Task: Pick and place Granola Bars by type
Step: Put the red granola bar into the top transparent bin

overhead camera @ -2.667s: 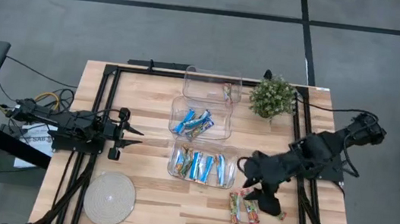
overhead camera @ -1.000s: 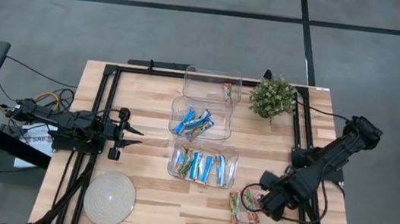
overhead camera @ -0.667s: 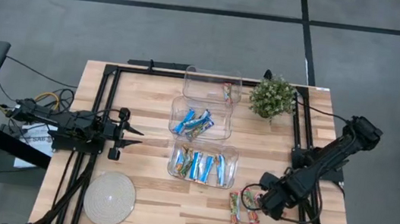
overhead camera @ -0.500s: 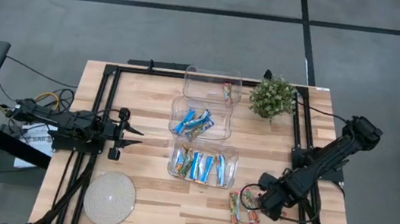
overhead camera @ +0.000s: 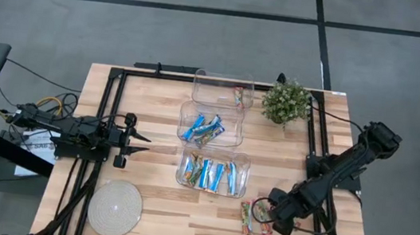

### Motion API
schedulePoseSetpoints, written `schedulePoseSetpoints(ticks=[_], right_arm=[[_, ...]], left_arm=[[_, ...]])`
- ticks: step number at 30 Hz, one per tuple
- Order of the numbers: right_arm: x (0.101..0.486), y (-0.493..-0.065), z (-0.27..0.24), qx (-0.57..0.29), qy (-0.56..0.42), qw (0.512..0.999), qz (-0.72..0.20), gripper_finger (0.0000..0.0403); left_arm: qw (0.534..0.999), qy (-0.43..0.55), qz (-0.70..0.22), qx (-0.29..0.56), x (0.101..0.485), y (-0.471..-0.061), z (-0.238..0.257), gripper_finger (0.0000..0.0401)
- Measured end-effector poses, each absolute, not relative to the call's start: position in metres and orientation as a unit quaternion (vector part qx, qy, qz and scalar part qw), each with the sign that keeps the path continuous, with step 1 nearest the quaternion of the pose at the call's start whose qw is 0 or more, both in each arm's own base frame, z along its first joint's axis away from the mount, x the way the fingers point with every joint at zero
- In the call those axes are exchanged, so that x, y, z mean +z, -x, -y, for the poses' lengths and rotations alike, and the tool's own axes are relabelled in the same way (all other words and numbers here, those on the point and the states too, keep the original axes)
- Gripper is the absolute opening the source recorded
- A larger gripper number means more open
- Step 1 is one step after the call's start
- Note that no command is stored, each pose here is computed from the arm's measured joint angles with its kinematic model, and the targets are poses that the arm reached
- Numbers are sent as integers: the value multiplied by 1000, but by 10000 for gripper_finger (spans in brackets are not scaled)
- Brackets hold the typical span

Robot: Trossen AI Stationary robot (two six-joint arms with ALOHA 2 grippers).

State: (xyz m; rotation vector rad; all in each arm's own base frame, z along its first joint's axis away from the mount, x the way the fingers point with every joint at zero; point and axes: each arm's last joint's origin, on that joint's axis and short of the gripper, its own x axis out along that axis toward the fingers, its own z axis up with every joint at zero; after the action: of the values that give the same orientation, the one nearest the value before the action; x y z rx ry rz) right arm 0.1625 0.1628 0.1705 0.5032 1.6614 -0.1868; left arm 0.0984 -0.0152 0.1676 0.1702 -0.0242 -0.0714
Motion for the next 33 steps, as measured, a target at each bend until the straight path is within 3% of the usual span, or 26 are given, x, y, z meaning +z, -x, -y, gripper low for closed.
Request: schedulePoseSetpoints(ticks=[18, 33], right_arm=[[148, -159, -172, -43, -193, 641, -742, 249], [128, -170, -172, -65, -182, 630, -752, 247]], left_arm=[[995, -88, 12, -36, 168, -98, 15, 114], [995, -88, 12, -36, 168, -98, 15, 114]])
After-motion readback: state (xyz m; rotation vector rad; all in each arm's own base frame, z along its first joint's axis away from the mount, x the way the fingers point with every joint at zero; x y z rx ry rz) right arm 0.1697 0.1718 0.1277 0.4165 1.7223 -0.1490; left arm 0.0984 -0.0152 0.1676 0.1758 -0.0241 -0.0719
